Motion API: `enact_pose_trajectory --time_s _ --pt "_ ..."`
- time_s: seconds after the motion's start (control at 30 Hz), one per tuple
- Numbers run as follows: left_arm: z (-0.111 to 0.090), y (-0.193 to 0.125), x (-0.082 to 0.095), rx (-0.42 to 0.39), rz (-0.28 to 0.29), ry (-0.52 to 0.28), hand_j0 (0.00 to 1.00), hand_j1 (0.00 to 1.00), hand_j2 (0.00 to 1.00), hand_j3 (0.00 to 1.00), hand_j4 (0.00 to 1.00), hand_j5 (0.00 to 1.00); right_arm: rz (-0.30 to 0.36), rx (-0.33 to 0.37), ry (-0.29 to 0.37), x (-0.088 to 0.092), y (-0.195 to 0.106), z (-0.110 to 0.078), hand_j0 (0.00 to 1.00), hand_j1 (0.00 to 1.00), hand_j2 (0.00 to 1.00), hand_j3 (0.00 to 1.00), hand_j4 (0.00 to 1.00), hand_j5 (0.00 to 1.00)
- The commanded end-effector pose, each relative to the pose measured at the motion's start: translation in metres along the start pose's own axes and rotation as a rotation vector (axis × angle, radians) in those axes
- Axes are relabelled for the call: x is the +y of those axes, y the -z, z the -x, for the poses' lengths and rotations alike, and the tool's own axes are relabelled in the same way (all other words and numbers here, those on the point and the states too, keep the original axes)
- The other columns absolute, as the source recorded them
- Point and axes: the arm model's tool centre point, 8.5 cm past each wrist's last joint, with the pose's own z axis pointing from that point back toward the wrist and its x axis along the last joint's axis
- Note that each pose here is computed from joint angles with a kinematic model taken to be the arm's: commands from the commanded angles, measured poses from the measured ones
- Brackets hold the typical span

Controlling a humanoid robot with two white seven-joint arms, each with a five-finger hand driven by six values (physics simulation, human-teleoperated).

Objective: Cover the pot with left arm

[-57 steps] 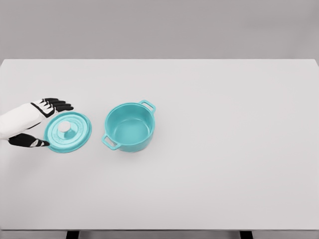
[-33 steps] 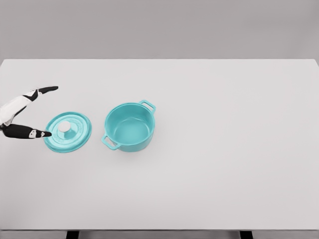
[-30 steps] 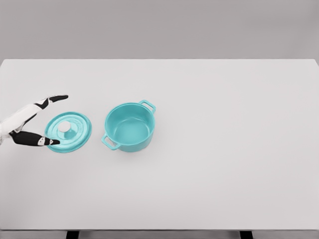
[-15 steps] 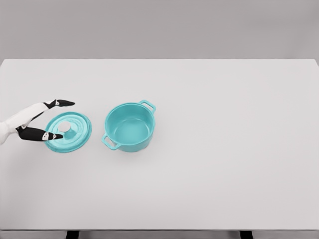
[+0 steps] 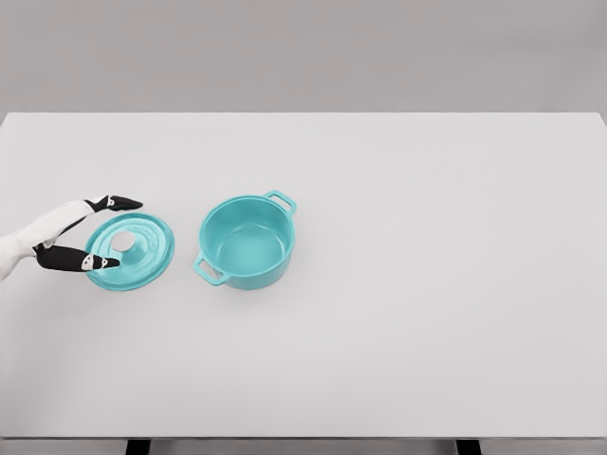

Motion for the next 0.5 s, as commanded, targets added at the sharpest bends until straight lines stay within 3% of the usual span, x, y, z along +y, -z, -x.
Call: enact_pose_trajectory --time_s 0.0,0.1,0.27,0.47 --pt "0.0033 -0.0004 -0.0021 0.031 0.030 -0.014 0.82 0.82 0.82 0.82 0.82 0.82 0.000 -0.001 -0.001 0.0000 0.0000 -0.0001 1.00 1.00 1.00 1.00 1.00 1.00" --pt "0.0013 0.0010 -0.0037 0.032 0.052 -0.016 0.82 0.82 0.82 0.82 0.82 0.82 0.000 0.001 0.000 0.0000 0.0000 0.0001 1.00 1.00 1.00 1.00 1.00 1.00" --pt "-0.0016 0.0040 0.0059 0.024 0.034 -0.003 0.80 0.80 0.80 0.80 0.80 0.80 0.000 -0.001 -0.001 0.0000 0.0000 -0.0001 1.00 1.00 1.00 1.00 1.00 1.00" --pt "0.0009 0.0075 0.0011 0.024 0.033 -0.012 0.80 0.80 0.80 0.80 0.80 0.80 0.000 -0.002 -0.001 -0.0002 0.0001 -0.0010 1.00 1.00 1.00 1.00 1.00 1.00"
